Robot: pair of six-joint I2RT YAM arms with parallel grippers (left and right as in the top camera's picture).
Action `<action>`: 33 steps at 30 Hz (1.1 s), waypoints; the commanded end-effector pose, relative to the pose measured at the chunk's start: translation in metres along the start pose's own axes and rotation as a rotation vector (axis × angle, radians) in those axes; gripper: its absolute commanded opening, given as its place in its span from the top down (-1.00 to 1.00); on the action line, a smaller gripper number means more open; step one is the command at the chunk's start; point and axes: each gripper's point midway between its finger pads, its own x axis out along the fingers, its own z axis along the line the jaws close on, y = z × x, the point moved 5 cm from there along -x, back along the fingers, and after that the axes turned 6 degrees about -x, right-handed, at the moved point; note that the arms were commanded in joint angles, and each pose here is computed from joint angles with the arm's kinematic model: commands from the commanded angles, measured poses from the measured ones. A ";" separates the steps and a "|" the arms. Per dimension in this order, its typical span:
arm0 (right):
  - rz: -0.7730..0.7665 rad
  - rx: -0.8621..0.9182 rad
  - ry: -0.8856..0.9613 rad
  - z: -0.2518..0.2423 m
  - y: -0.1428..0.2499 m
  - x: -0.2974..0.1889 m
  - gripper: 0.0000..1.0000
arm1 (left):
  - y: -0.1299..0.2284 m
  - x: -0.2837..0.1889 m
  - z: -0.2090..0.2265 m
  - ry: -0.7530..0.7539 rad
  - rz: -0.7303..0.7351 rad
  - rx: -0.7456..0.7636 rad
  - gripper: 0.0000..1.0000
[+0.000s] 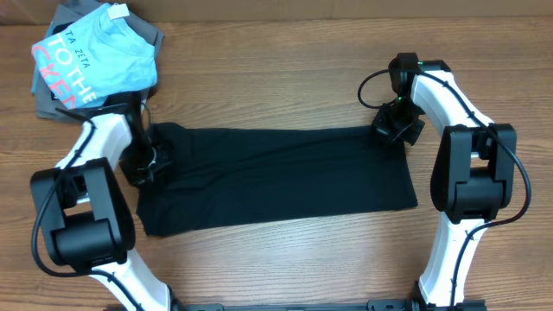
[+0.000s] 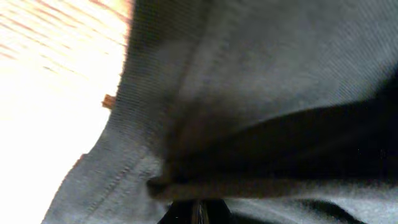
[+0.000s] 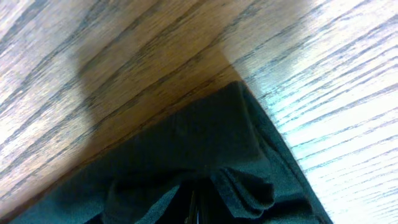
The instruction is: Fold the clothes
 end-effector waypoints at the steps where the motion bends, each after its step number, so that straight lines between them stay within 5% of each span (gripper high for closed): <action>1: -0.045 0.041 0.047 -0.012 -0.003 -0.009 0.93 | -0.013 -0.007 0.011 -0.009 -0.008 -0.018 0.92; 7: -0.159 0.032 -0.014 -0.011 -0.003 -0.062 0.81 | -0.018 -0.054 -0.010 0.054 -0.040 0.009 0.92; 10: -0.200 0.033 -0.042 -0.011 -0.001 -0.080 -0.03 | -0.015 -0.074 -0.019 0.063 -0.060 0.034 0.85; 11: -0.208 0.033 -0.053 -0.010 -0.001 -0.083 -0.38 | -0.014 -0.079 -0.022 0.066 -0.066 0.042 0.73; 13: -0.209 0.028 -0.099 -0.004 -0.002 -0.085 -0.75 | -0.011 -0.084 -0.028 0.069 -0.074 0.061 0.44; 15: -0.213 0.022 -0.130 0.002 -0.005 -0.083 -0.98 | -0.009 -0.084 -0.033 0.069 -0.076 0.076 -0.55; 16: -0.219 0.020 -0.136 0.004 -0.006 -0.083 -0.99 | -0.008 -0.084 -0.035 0.067 -0.074 0.081 -0.77; 19: -0.248 0.010 -0.154 0.012 -0.013 -0.079 -0.98 | -0.005 -0.082 -0.037 0.061 -0.066 0.096 -0.93; 29: -0.167 0.010 -0.113 0.016 -0.018 -0.036 -0.19 | -0.004 -0.080 -0.037 0.057 -0.061 0.115 -1.00; 33: -0.141 0.010 -0.099 0.016 -0.019 -0.024 -0.13 | -0.004 -0.080 -0.037 0.058 -0.063 0.118 -1.00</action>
